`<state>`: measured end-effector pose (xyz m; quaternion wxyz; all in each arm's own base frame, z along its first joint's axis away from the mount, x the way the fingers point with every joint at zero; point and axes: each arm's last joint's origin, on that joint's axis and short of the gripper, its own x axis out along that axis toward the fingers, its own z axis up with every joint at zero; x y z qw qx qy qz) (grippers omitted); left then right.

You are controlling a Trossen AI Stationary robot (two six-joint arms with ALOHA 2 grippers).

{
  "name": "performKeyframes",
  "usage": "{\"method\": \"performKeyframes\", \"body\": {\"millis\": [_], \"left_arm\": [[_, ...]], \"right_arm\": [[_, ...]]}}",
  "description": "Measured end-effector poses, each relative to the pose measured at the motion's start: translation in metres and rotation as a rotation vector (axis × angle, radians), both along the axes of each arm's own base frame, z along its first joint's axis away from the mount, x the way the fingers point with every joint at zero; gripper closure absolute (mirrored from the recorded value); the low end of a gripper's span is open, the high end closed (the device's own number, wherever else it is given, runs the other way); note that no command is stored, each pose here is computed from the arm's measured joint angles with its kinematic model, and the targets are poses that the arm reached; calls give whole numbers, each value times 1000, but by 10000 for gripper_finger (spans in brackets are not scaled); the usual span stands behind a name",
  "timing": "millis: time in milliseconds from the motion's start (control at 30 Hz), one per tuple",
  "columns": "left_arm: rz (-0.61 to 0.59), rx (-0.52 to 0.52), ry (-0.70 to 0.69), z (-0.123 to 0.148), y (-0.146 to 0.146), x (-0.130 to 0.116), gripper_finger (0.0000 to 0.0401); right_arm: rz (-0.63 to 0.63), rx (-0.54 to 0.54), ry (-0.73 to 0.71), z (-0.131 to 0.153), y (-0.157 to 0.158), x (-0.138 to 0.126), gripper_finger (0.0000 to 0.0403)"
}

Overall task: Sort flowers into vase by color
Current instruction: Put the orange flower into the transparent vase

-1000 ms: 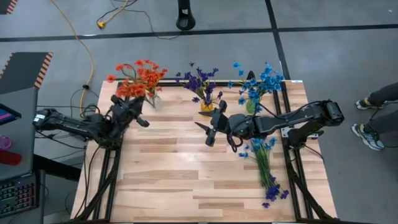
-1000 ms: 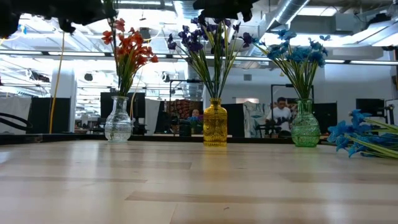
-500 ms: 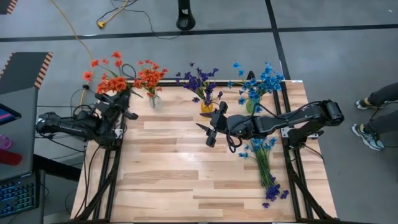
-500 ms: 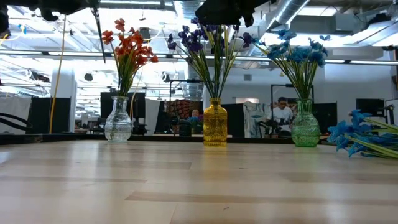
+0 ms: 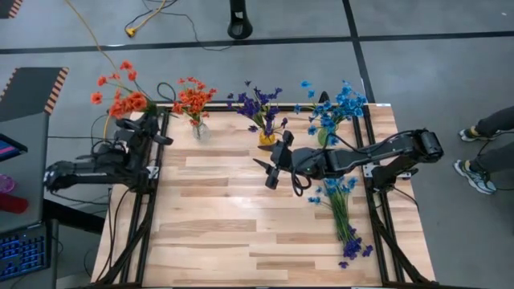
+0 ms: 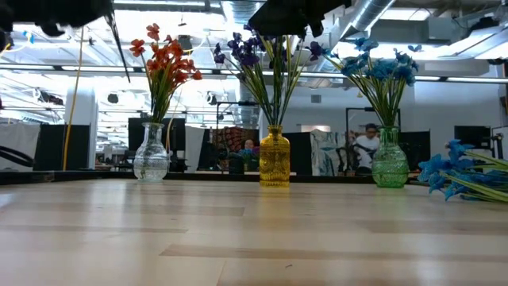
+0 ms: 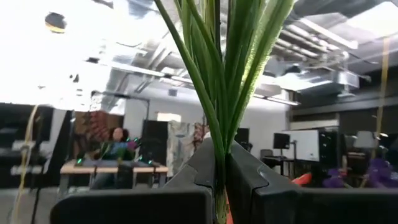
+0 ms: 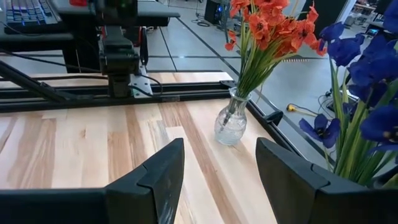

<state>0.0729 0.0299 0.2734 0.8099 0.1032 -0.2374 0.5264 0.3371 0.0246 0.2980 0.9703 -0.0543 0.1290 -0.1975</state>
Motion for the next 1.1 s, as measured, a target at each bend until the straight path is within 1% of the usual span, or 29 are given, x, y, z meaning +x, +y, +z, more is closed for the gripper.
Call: {"method": "performKeyframes", "body": {"millis": [67, 200, 300, 433, 533, 733, 900, 1100], "left_arm": [[12, -22, -33, -10, 4, 1, 401], [-26, -17, -107, -28, 12, 2, 401], [-10, -58, -145, -39, 19, 2, 401], [-60, -84, -178, -49, 27, 3, 401], [-68, -125, -165, -55, 34, 4, 401], [-110, -170, -147, -62, 45, 9, 401], [-110, -229, -122, -70, 54, 13, 401], [-111, -232, -86, -72, 58, 17, 401]], "right_arm": [[0, 0, 0, 0, 0, 0, 177], [-1, 0, 0, 0, 0, 0, 177], [0, 0, 0, 0, 0, 0, 177], [-1, 1, -1, 0, 0, 0, 177], [-1, 1, -1, 0, 0, 0, 177], [-1, 1, -2, 0, 0, 0, 177], [-2, 1, -2, 0, 0, 0, 177], [-4, 1, -2, 0, -1, 0, 177]]}}
